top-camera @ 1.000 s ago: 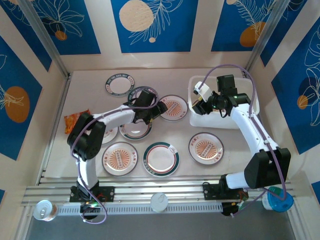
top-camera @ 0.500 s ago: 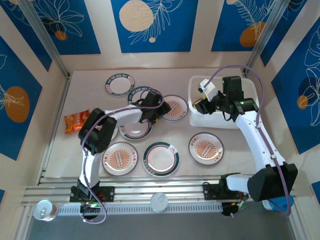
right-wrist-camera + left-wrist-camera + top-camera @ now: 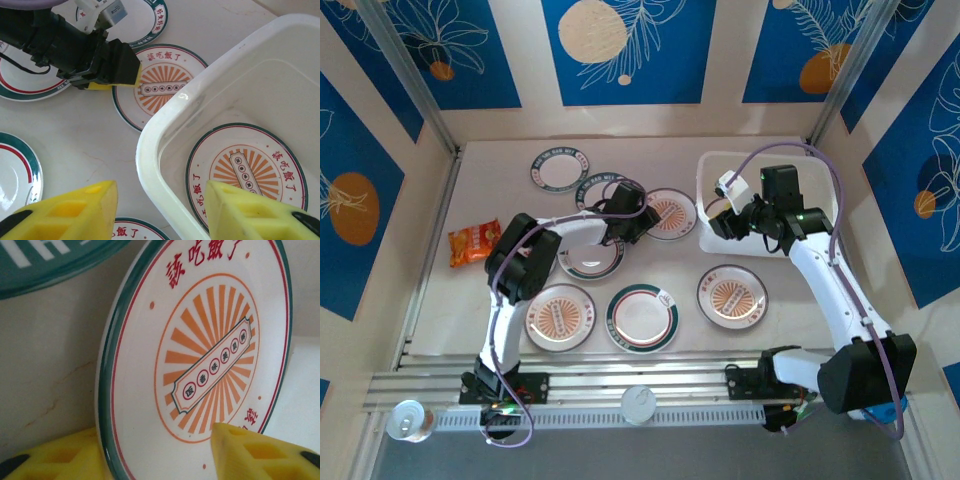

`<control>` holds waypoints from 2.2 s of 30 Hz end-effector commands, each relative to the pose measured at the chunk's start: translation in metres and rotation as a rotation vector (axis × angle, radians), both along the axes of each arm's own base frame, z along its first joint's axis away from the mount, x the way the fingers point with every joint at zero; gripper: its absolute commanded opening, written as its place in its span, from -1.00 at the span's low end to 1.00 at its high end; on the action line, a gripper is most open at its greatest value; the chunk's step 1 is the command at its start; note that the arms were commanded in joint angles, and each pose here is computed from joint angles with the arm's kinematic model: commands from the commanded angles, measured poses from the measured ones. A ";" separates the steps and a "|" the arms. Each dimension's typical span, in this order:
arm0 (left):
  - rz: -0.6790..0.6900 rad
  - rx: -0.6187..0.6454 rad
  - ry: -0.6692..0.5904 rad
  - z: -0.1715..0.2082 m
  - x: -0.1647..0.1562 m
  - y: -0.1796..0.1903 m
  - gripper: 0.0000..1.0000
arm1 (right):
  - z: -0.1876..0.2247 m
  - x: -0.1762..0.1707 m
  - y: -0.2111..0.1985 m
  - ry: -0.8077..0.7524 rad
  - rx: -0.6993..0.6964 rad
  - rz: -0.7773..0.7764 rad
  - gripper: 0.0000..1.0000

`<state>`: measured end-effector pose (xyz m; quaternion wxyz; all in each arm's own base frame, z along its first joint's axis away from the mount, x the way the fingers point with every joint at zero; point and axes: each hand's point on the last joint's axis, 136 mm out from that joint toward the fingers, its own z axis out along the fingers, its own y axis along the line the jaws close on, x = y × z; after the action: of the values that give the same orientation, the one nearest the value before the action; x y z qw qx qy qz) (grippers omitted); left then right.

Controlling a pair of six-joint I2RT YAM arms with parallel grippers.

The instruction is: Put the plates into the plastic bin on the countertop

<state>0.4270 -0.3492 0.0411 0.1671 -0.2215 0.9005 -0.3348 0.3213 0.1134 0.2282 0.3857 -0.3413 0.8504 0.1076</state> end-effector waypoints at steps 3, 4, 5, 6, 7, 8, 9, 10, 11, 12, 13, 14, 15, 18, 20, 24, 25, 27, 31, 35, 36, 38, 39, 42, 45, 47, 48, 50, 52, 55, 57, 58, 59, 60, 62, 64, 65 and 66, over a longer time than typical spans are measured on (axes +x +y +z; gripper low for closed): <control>-0.007 -0.038 -0.005 -0.004 -0.001 -0.003 -0.22 | 0.001 -0.006 0.001 -0.006 0.017 -0.016 -0.03; -0.004 -0.036 -0.006 -0.004 -0.002 -0.002 -0.27 | -0.001 -0.006 0.002 -0.002 0.017 -0.016 -0.03; -0.003 -0.037 -0.010 -0.004 -0.003 -0.001 -0.32 | -0.002 -0.007 0.002 -0.001 0.017 -0.015 -0.03; -0.005 -0.038 -0.012 -0.003 -0.003 -0.001 -0.36 | -0.002 -0.007 0.002 0.003 0.016 -0.015 -0.03; -0.004 -0.041 -0.015 -0.002 -0.003 -0.001 -0.43 | -0.003 -0.008 0.003 0.006 0.015 -0.014 -0.04; -0.006 -0.045 -0.017 -0.002 -0.003 -0.001 -0.48 | -0.003 -0.008 0.003 0.008 0.016 -0.012 -0.04; -0.006 -0.050 -0.021 0.000 -0.002 -0.002 -0.52 | -0.003 -0.008 0.003 0.008 0.015 -0.015 -0.04; -0.009 -0.053 -0.025 0.001 -0.002 -0.003 -0.56 | -0.002 -0.008 0.003 0.008 0.015 -0.015 -0.04; -0.014 -0.061 -0.031 0.003 -0.001 -0.004 -0.60 | -0.002 -0.009 0.003 0.012 0.016 -0.016 -0.05; -0.019 -0.069 -0.035 0.004 -0.001 -0.006 -0.64 | -0.002 -0.009 0.003 0.014 0.018 -0.017 -0.05; -0.026 -0.083 -0.043 0.007 0.000 -0.007 -0.69 | -0.002 -0.010 0.003 0.018 0.018 -0.020 -0.06; -0.032 -0.096 -0.052 0.010 0.000 -0.009 -0.75 | -0.003 -0.011 0.003 0.022 0.017 -0.019 -0.06; -0.036 -0.105 -0.058 0.013 0.001 -0.009 -0.78 | -0.003 -0.011 0.003 0.024 0.015 -0.019 -0.06; -0.048 -0.120 -0.075 0.022 0.000 -0.009 -0.87 | -0.004 -0.012 0.003 0.026 0.007 -0.020 -0.07; -0.054 -0.130 -0.087 0.030 0.000 -0.008 -0.98 | -0.002 -0.013 0.004 0.022 0.006 -0.020 -0.07; -0.069 -0.165 -0.137 0.057 -0.001 -0.007 -1.00 | 0.003 -0.015 0.003 0.009 0.012 -0.027 -0.08; -0.076 -0.164 -0.149 0.063 -0.002 -0.005 -1.00 | 0.005 -0.015 0.003 0.003 0.014 -0.030 -0.08; -0.090 -0.155 -0.175 0.077 -0.004 -0.002 -1.00 | 0.007 -0.015 0.003 -0.001 0.019 -0.037 -0.08; -0.114 -0.137 -0.216 0.098 -0.012 0.008 -1.00 | 0.015 -0.014 0.000 -0.015 0.030 -0.068 -0.08; -0.125 -0.126 -0.257 0.117 -0.020 0.021 -1.00 | 0.027 -0.010 -0.004 -0.030 0.050 -0.124 -0.08; -0.131 -0.122 -0.271 0.122 -0.022 0.023 -1.00 | 0.031 -0.010 -0.004 -0.026 0.066 -0.130 -0.07; -0.155 -0.127 -0.310 0.136 -0.026 0.026 -1.00 | 0.042 -0.010 -0.002 0.001 0.133 -0.154 -0.07; -0.166 -0.126 -0.319 0.141 -0.028 0.027 -1.00 | 0.049 -0.012 0.002 0.018 0.182 -0.148 -0.06; -0.199 -0.116 -0.351 0.157 -0.035 0.034 -1.00 | 0.069 -0.012 0.008 0.043 0.304 -0.161 -0.01; -0.224 -0.098 -0.391 0.172 -0.041 0.043 -1.00 | 0.082 -0.014 0.018 0.085 0.409 -0.149 0.06; -0.234 -0.088 -0.417 0.180 -0.046 0.050 -1.00 | 0.085 -0.012 0.024 0.132 0.467 -0.157 0.10; -0.237 -0.086 -0.424 0.184 -0.048 0.054 -1.00 | 0.085 -0.011 0.025 0.153 0.487 -0.162 0.11; -0.232 -0.081 -0.426 0.188 -0.050 0.064 -1.00 | 0.083 -0.006 0.028 0.204 0.533 -0.196 0.14; -0.226 -0.092 -0.439 0.195 -0.052 0.072 -1.00 | 0.079 -0.002 0.031 0.259 0.573 -0.217 0.15; -0.236 -0.113 -0.457 0.210 -0.056 0.081 -1.00 | 0.074 0.005 0.035 0.325 0.621 -0.233 0.16; -0.271 -0.126 -0.466 0.220 -0.060 0.084 -1.00 | 0.074 0.010 0.036 0.351 0.652 -0.239 0.16; -0.291 -0.142 -0.470 0.227 -0.062 0.084 -1.00 | 0.074 0.012 0.037 0.366 0.673 -0.236 0.16; -0.310 -0.156 -0.469 0.232 -0.065 0.083 -1.00 | 0.076 0.013 0.040 0.375 0.698 -0.219 0.16; -0.331 -0.174 -0.472 0.236 -0.068 0.081 -1.00 | 0.077 0.014 0.041 0.381 0.716 -0.210 0.16; -0.379 -0.209 -0.471 0.245 -0.073 0.074 -1.00 | 0.078 0.019 0.044 0.392 0.734 -0.207 0.16; -0.407 -0.237 -0.471 0.251 -0.076 0.069 -1.00 | 0.076 0.024 0.044 0.401 0.735 -0.206 0.15; -0.410 -0.249 -0.474 0.254 -0.077 0.068 -1.00 | 0.076 0.027 0.045 0.402 0.733 -0.198 0.14; -0.412 -0.259 -0.476 0.256 -0.077 0.067 -1.00 | 0.076 0.029 0.044 0.397 0.728 -0.197 0.13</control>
<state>0.3598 -0.2718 0.2568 0.2623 -0.0175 0.8424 -0.4704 0.3444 0.1519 0.2861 0.3118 -0.0636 0.8591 0.4008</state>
